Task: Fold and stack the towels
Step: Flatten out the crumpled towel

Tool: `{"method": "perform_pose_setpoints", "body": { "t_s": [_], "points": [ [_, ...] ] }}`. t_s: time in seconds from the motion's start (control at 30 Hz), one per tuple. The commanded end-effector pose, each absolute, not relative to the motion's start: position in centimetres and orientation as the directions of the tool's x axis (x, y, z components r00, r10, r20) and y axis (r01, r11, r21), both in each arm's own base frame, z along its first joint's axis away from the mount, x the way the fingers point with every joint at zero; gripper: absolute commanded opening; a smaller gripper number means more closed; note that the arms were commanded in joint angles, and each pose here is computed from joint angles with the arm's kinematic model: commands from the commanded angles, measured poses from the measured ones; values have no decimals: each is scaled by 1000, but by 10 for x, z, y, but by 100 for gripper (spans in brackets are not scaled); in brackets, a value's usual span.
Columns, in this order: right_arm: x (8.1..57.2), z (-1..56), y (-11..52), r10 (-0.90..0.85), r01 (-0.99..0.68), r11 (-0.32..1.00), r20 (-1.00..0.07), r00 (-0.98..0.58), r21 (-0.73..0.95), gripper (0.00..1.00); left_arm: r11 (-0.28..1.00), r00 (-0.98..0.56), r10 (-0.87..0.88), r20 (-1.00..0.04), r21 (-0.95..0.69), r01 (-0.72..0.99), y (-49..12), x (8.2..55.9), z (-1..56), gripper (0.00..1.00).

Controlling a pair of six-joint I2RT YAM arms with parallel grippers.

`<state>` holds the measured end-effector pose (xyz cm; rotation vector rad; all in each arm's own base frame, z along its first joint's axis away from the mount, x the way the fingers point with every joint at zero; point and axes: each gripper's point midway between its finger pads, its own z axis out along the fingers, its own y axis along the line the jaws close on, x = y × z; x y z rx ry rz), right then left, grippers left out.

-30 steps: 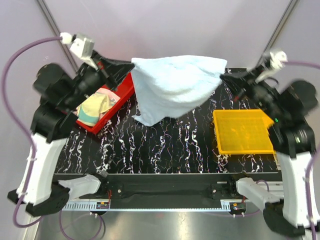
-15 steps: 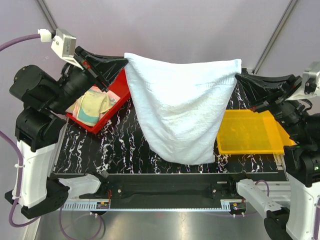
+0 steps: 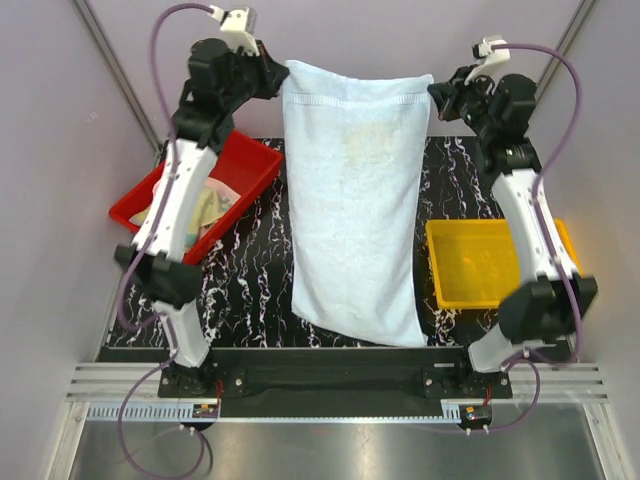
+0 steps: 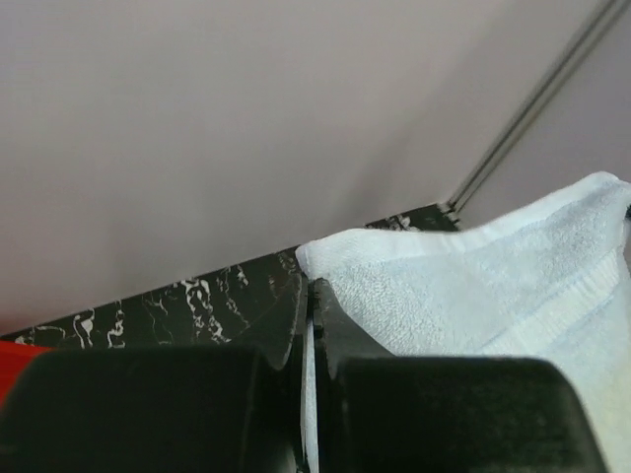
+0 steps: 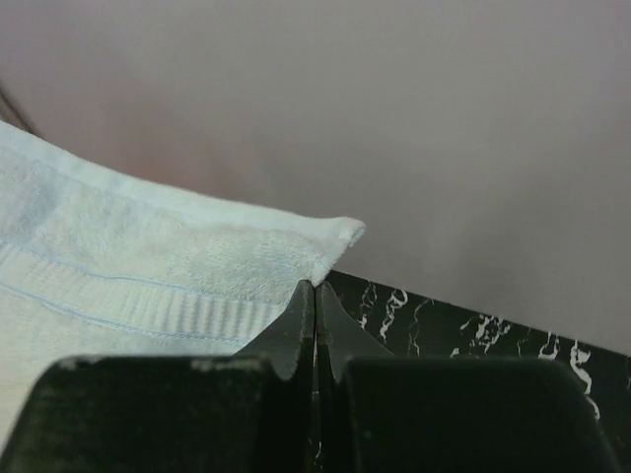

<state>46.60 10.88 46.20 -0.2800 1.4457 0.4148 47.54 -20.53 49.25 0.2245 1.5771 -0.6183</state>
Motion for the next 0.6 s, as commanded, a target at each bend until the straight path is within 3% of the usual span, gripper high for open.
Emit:
{"method": "perform_pose_setpoints", "body": {
  "t_s": [0.0,0.2,0.57],
  "points": [
    [504,485,97,141,-480,876,-975,174,42,0,792,-31,-286,-958,-255,554,-211,523,504,0],
    [557,442,104,115,-550,835,-986,124,28,0,787,14,-310,-951,-248,565,-211,580,472,0],
    [581,391,106,86,-558,830,-991,101,15,0,782,3,-243,-970,-194,593,-221,597,422,0]
  ]
}}
